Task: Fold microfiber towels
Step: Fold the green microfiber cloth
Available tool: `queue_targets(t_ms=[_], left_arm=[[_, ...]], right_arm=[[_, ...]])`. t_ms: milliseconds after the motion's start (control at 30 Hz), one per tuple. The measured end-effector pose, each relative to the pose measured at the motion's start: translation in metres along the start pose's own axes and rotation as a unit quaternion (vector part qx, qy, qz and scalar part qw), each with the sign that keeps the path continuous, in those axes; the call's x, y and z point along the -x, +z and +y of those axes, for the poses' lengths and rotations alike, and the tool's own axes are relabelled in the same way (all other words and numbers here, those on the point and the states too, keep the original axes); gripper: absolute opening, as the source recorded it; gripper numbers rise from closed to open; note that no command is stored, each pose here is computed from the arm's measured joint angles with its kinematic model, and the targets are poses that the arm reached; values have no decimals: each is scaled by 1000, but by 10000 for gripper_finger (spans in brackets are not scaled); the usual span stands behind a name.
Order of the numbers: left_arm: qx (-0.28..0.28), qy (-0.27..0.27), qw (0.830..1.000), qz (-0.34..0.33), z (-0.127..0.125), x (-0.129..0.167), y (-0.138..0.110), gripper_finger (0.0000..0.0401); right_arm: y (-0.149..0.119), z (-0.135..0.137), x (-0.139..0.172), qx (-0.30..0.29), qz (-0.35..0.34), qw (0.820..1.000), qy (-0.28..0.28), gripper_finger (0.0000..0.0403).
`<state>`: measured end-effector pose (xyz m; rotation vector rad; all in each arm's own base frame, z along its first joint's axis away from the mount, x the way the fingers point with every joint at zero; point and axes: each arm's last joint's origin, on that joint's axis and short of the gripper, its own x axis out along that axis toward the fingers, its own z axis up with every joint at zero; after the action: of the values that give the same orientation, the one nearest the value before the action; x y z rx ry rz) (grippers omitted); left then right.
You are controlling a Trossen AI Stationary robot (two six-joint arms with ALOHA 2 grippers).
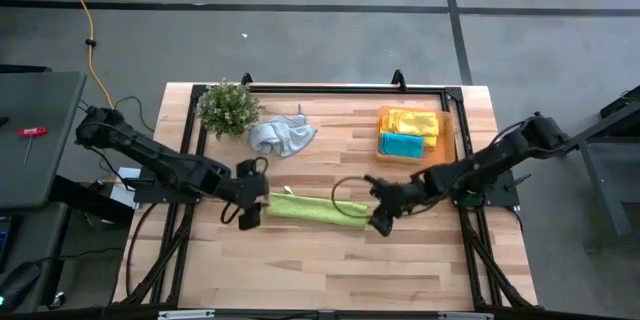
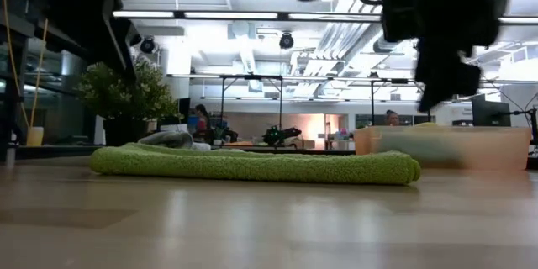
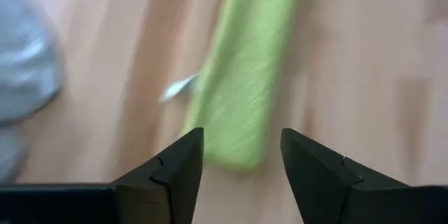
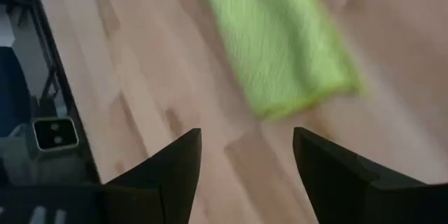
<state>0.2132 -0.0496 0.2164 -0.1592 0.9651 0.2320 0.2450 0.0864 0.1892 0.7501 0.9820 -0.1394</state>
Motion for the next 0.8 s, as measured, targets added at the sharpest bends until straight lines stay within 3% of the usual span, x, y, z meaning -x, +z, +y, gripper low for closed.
queue_targets(t_ms=[133, 233, 400, 600, 800], left_arm=[[36, -78, 992, -89, -16, -4, -4, 180], [88, -145, 973, -159, -17, -3, -7, 180], [160, -173, 949, -208, -1, 3, -15, 180], [183, -172, 936, -245, 11, 15, -12, 180], [190, -159, 936, -249, 16, 16, -11, 180]], right_arm=[[-20, 4, -15, -109, 29, 993, -33, 218], [-30, 4, -28, -226, 23, 972, -57, 218], [-32, 7, -39, -317, -52, 945, -61, 218], [-30, -1, -47, -378, -103, 916, -86, 218], [-24, -4, -67, -392, -112, 910, -74, 218]])
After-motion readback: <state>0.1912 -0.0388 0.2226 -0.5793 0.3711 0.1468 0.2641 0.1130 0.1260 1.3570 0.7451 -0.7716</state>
